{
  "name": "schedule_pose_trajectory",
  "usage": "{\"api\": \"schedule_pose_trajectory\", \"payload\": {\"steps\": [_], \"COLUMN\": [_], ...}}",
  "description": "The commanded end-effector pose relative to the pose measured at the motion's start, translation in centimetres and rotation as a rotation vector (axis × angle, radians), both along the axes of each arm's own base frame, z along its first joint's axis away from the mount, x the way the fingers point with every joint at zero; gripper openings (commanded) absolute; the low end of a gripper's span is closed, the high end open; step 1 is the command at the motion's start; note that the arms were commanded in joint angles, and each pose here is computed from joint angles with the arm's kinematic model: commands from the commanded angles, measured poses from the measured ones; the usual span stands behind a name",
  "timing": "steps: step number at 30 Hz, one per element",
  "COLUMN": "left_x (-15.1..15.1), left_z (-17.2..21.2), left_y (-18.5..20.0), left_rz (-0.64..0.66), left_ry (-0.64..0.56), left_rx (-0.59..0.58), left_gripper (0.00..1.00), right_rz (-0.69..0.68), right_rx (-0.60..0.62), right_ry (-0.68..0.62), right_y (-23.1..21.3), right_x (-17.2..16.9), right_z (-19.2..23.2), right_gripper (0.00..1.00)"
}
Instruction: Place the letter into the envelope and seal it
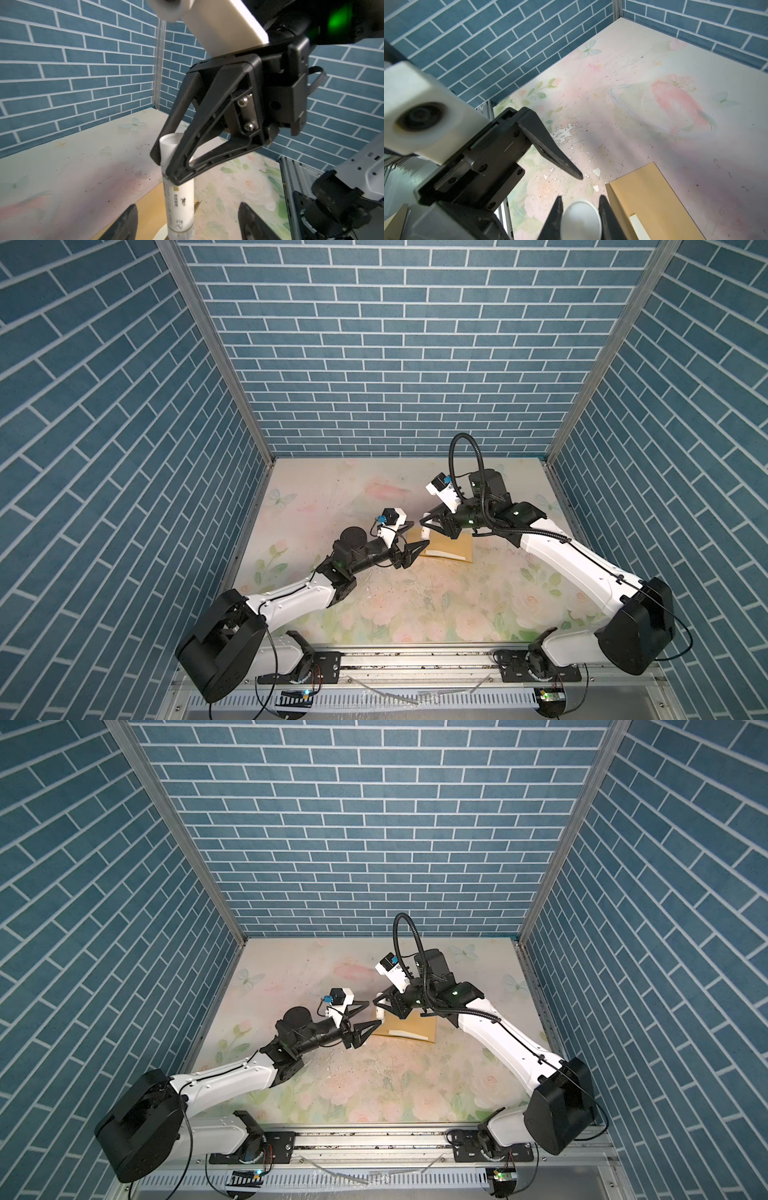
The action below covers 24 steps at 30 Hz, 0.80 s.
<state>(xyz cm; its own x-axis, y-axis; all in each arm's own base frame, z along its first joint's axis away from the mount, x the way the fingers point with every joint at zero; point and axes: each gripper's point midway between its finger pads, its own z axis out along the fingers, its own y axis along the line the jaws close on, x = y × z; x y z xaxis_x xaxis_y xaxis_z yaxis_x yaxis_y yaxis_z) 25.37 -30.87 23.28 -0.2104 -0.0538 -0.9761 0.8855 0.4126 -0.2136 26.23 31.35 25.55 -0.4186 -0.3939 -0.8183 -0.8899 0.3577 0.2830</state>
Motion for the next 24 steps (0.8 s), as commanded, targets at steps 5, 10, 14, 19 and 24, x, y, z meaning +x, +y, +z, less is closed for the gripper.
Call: {"api": "schedule_pose_trajectory", "payload": {"steps": [5, 10, 14, 19, 24], "left_x": [-0.9, -0.5, -0.3, 0.2, 0.5], "left_z": [1.2, 0.9, 0.7, 0.5, 0.3], "left_y": [-1.2, -1.6, -1.7, -2.1, -2.4], "left_rz": [-0.11, -0.113, -0.112, -0.113, -0.111], "left_ry": [0.051, 0.077, 0.086, 0.105, 0.126], "left_rx": [-0.024, -0.022, -0.022, -0.024, -0.028], "left_gripper": [0.69, 0.63, 0.58, 0.46, 0.31], "right_rz": [0.136, 0.164, 0.177, 0.174, 0.173], "right_rx": [0.024, 0.023, 0.025, 0.012, 0.007], "right_ry": [-0.071, -0.066, -0.063, -0.068, -0.069], "right_y": [0.7, 0.9, 1.1, 1.1, 1.2], "right_x": [-1.8, -2.4, -2.8, -2.7, -2.5], "right_z": [2.7, 2.6, 2.7, 2.3, 2.0], "right_gripper": [0.03, 0.03, 0.03, 0.03, 0.03]}}
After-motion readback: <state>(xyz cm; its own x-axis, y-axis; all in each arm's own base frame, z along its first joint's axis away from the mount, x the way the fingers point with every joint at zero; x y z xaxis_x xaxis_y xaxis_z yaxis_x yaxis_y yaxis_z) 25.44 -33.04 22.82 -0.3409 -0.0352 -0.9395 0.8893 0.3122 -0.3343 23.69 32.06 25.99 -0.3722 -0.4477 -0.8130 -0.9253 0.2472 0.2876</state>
